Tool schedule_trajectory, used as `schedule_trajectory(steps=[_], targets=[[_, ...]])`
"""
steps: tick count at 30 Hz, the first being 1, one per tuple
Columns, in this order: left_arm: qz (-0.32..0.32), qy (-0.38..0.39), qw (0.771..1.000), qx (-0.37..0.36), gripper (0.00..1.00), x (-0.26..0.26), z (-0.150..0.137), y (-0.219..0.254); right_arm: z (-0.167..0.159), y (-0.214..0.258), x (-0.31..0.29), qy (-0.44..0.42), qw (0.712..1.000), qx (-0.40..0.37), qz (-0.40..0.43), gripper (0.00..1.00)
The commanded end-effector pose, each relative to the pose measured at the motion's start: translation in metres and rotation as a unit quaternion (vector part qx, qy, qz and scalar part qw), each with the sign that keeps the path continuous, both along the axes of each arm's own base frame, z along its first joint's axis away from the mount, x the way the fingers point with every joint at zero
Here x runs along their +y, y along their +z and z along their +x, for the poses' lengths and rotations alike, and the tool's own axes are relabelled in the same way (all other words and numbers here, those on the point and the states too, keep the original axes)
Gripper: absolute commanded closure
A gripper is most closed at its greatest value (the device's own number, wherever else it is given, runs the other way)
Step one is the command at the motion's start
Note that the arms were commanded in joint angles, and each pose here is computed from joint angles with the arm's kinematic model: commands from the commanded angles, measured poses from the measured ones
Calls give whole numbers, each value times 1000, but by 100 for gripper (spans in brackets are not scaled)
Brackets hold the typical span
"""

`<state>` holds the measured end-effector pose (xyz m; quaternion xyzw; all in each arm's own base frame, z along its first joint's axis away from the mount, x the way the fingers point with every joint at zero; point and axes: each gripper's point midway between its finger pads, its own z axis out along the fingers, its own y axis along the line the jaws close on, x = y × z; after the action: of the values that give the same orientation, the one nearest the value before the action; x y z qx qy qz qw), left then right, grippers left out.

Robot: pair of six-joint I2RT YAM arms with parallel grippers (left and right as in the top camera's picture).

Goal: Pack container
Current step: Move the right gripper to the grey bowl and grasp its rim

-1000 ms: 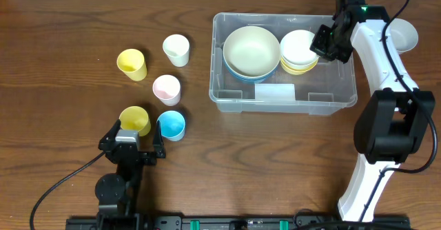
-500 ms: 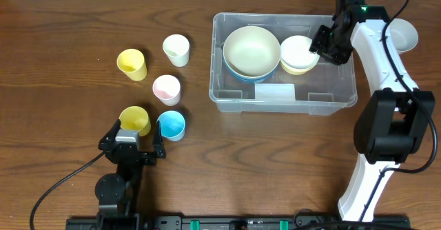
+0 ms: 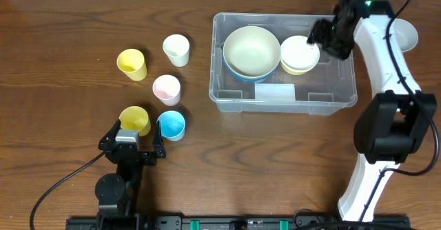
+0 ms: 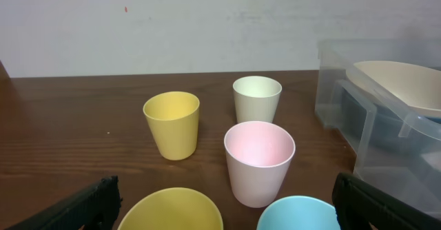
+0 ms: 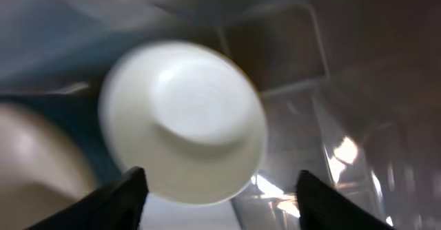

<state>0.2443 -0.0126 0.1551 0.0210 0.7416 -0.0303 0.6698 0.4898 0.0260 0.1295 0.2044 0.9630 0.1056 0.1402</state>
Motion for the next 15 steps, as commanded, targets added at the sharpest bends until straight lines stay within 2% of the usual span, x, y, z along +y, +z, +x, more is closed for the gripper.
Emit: schedule_trajectory(steps=[1, 4, 7, 11, 15], targets=[[6, -3, 1000, 21, 2, 0, 0, -16, 17, 75, -2, 18, 996, -90, 2, 24], [6, -3, 1000, 21, 2, -1, 0, -16, 15, 116, -37, -32, 992, -120, -37, 20], [6, -3, 1000, 21, 2, -1, 0, -16, 2, 137, -95, -132, 979, -119, -98, 14], [6, -3, 1000, 21, 2, -1, 0, -16, -16, 133, -164, -212, 965, -98, -121, 11], [6, -3, 1000, 21, 2, -1, 0, -16, -32, 106, -218, -264, 956, -65, -107, 14]])
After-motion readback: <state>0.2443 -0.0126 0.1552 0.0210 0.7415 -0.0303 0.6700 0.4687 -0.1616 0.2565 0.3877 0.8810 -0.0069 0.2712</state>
